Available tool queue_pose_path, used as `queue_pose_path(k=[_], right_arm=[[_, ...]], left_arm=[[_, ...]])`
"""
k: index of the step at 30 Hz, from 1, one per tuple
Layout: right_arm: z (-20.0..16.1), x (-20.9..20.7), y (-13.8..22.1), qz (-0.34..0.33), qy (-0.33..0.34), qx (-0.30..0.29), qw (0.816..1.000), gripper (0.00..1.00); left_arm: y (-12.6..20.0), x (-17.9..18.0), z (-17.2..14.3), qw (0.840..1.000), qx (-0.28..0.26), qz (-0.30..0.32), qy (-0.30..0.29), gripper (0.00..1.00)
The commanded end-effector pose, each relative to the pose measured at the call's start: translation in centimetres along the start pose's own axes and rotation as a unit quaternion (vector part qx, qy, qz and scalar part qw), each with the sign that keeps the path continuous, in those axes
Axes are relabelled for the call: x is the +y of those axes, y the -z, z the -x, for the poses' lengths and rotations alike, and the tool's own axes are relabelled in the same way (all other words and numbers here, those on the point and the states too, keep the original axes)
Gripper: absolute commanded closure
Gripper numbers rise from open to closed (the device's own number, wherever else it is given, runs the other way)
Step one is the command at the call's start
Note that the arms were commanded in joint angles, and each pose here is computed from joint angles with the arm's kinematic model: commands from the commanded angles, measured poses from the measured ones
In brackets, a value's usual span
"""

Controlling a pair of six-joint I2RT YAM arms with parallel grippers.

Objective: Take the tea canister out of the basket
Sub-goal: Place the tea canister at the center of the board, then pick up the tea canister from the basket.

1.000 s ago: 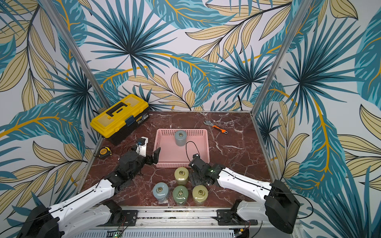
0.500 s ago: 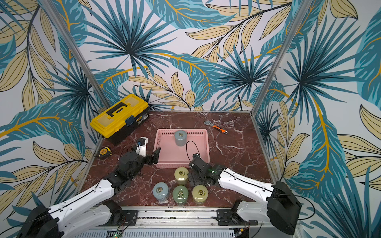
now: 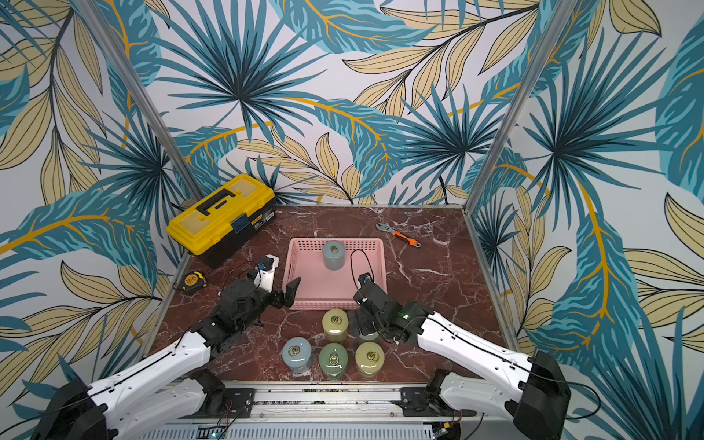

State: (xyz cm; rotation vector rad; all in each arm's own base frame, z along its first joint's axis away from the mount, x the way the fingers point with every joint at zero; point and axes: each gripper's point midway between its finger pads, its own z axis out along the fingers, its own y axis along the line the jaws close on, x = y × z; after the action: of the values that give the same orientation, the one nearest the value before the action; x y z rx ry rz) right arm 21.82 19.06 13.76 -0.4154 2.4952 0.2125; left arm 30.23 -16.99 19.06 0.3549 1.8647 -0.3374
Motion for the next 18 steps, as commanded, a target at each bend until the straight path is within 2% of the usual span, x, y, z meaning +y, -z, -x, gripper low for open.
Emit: queue_pose_path(k=[1, 10, 18], right_arm=[[1.2, -1.3, 0.5, -0.043, 0.022, -0.016, 0.999, 0.01], [4.3, -3.7, 0.5, -0.07, 0.037, -0.036, 0.996, 0.01], [6.8, -6.0, -0.1, -0.074, 0.018, -0.067, 0.995, 0.01]], left_arm=[[0.4, -1.2, 3.2, 0.999, -0.01, -0.032, -0.011, 0.0], [-0.3, -3.7, 4.7, 0.995, 0.034, -0.092, -0.001, 0.0], [-1.6, -4.4, 5.5, 0.993, 0.066, -0.099, 0.009, 0.0]])
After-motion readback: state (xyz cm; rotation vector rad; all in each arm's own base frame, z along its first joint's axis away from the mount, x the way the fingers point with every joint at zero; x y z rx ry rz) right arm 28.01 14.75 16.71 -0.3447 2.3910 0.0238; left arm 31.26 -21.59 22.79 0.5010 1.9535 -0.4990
